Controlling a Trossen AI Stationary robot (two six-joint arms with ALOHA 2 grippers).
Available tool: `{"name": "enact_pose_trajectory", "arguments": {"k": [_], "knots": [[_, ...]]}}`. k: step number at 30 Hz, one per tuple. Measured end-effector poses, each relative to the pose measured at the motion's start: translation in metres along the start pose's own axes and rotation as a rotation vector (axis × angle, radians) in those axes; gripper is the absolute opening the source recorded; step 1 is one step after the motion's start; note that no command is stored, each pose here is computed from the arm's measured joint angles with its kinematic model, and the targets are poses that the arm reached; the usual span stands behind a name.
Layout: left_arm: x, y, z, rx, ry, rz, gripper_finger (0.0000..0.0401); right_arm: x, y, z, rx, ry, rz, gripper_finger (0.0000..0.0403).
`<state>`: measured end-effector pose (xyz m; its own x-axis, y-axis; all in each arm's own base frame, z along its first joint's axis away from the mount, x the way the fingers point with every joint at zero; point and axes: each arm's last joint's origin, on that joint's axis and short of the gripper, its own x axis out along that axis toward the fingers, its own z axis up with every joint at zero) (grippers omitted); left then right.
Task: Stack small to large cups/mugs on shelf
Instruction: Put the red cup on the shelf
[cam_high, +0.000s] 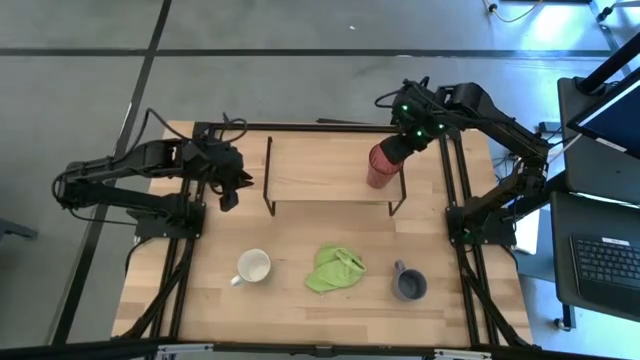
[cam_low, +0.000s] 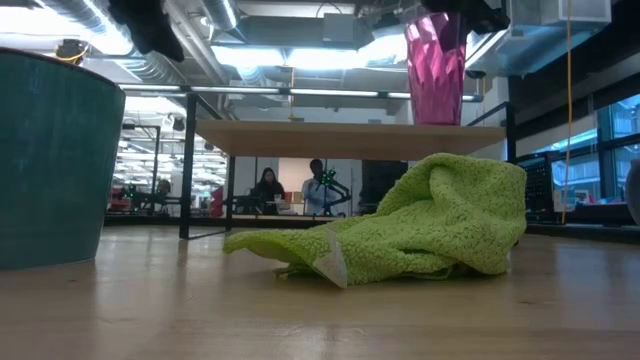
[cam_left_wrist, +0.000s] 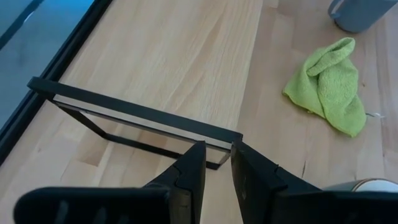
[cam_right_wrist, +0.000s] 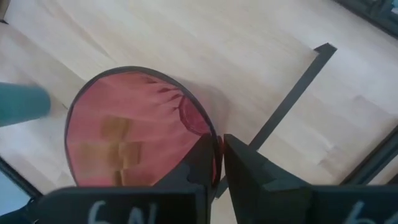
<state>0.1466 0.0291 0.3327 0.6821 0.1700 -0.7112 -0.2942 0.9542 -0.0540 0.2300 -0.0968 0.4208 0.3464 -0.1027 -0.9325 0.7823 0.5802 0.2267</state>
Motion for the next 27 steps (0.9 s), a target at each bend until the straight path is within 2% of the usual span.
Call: {"name": "enact_pose_trajectory", "arguments": {"k": [8,13,18,27], "knots": [[0.0,-0.001,0.005,0.022,-0.053,-0.031,0.0071,-0.01,0.002,0.003,-0.002,-0.052,0.027,0.0042],[0.0,-0.001,0.005,0.022,-0.049,-0.032,0.0071,-0.025,0.001,0.003,0.0,-0.097,0.036,0.0064],[0.0,-0.001,0.005,0.021,-0.047,-0.032,0.0071,-0.023,0.001,0.004,0.001,-0.094,0.029,0.0086],[0.0,-0.001,0.005,0.021,-0.047,-0.032,0.0071,-0.024,0.0,0.004,0.004,-0.108,0.01,0.0089]]}}
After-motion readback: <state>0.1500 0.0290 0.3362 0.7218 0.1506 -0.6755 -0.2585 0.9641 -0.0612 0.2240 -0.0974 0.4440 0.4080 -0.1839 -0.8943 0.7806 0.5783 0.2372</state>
